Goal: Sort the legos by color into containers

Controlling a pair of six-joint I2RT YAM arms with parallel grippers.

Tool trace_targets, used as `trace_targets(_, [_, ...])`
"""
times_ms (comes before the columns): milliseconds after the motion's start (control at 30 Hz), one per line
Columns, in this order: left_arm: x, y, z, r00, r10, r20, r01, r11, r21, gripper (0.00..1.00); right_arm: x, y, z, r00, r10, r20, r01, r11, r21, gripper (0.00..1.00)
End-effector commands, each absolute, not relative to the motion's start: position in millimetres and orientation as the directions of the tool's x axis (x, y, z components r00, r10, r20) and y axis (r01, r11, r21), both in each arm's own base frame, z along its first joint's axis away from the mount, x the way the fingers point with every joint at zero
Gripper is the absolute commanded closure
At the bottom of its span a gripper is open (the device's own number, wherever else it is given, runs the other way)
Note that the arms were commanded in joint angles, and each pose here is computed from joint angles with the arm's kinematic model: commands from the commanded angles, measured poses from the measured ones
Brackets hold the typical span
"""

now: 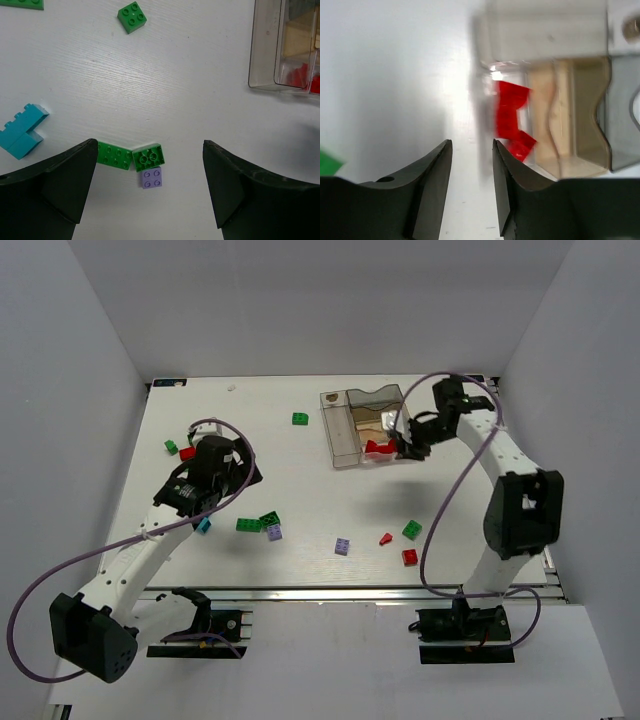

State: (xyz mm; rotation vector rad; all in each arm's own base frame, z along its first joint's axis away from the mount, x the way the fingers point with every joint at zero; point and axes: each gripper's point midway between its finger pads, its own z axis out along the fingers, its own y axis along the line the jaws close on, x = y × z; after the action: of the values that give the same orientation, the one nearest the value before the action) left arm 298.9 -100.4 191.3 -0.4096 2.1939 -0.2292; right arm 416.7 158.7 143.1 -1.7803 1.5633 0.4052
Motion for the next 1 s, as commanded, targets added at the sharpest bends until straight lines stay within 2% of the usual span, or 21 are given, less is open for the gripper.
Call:
trace_targets(0, [297.1,-102.1,191.0,-0.563,-0.383,-0.732,-0.197,0.923,-0.331,0.05,280.2,160.4,153.9,0.366,-0.522,-0.771,-0.918,-0.338,-0.207,0.56])
trace_targets(33, [296.3,-102.9,189.3,-0.567,-0.383,-0.729,-0.194,0.923,-0.334,0.06,263.5,154.2,154.2,0.491,-0.492,-0.719,-0.855,-0.427,-0.292,0.57])
trace_targets(133, [294.1,-103.9,183.1,-0.581,-0.378,-0.721,-0.190,0.924,-0.331,0.06,222.9,139.2,127.4,0.574,-0.478,-0.665,-0.791,-0.533,-0.300,0.52])
trace_targets(367, [294.0,-107.0,183.1,-0.589,-0.372,-0.718,-0.175,0.926,-0.336,0.05,189.0,137.5,114.1,0.549,-0.475,-0.688,-0.794,-0.553,-0.252,0.37])
trace_targets(467, [291.5,-108.0,180.1,-0.593,-0.381,-0.710,-0.176,0.921,-0.347,0.06,163.0,135.4,100.3,0.539,-0.479,-0.692,-0.788,-0.577,-0.215,0.33])
trace_targets(700, [280.8,-107.3,171.1,-0.598,-0.412,-0.687,-0.194,0.906,-0.376,0.05,150.4,132.8,64.6,0.463,-0.590,-0.661,-0.858,-0.485,-0.168,0.30])
trace_targets(833, [278.4,-106.8,169.0,-0.606,-0.408,-0.683,-0.194,0.908,-0.371,0.05,163.4,134.7,53.4,0.387,-0.659,-0.646,-0.909,-0.389,-0.148,0.28])
trace_targets(967, [280.4,-108.5,170.8,-0.605,-0.408,-0.684,-0.189,0.908,-0.375,0.05,181.3,139.1,46.2,0.382,-0.686,-0.619,-0.920,-0.348,-0.182,0.28])
